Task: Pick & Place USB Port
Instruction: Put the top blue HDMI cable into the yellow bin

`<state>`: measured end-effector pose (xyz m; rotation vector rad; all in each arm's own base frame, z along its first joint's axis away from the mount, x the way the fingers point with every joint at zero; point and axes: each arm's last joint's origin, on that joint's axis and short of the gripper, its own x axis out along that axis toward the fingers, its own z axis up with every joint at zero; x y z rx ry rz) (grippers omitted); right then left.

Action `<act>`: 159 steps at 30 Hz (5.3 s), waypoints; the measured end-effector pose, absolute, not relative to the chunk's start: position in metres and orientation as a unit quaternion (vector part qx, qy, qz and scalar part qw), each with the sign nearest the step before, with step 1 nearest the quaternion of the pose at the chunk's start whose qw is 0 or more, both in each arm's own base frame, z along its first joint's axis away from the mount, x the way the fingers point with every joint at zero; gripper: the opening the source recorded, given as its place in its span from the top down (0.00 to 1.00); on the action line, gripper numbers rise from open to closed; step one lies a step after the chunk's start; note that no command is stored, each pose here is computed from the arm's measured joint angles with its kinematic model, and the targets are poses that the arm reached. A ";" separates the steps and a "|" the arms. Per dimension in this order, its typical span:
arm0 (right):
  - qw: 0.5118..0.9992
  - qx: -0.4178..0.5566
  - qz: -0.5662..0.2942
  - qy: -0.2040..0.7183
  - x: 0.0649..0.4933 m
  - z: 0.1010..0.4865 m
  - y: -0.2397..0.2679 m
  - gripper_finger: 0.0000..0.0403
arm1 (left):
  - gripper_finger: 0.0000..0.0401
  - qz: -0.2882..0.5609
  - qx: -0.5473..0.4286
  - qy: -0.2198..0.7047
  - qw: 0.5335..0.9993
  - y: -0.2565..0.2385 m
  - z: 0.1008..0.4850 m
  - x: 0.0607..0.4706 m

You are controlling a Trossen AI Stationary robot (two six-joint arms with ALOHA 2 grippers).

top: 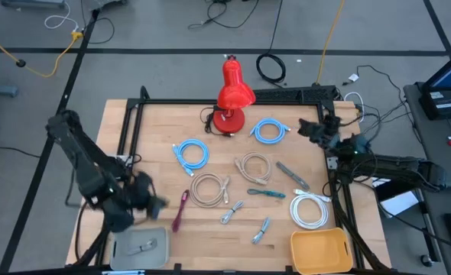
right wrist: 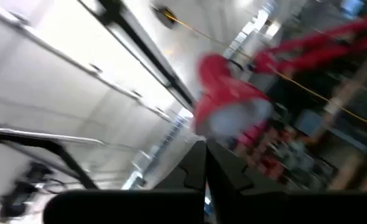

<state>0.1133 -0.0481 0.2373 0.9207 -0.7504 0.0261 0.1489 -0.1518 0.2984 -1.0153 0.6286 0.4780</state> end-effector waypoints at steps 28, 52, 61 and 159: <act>0.949 0.074 -0.204 0.228 0.157 0.310 -0.068 0.49 | 0.67 0.323 -0.371 0.213 0.844 -0.081 0.298 0.221; 0.815 0.028 -0.359 0.454 0.227 0.191 -0.149 0.49 | 0.67 0.253 -0.398 0.236 0.850 -0.106 0.274 0.263; 0.797 0.081 -0.355 0.482 0.220 0.170 -0.168 0.49 | 0.67 0.248 -0.397 0.239 0.851 -0.106 0.275 0.263; 0.936 0.028 -0.200 0.287 0.204 0.305 0.009 0.98 | 0.67 0.035 -0.603 0.128 0.787 0.029 0.259 0.395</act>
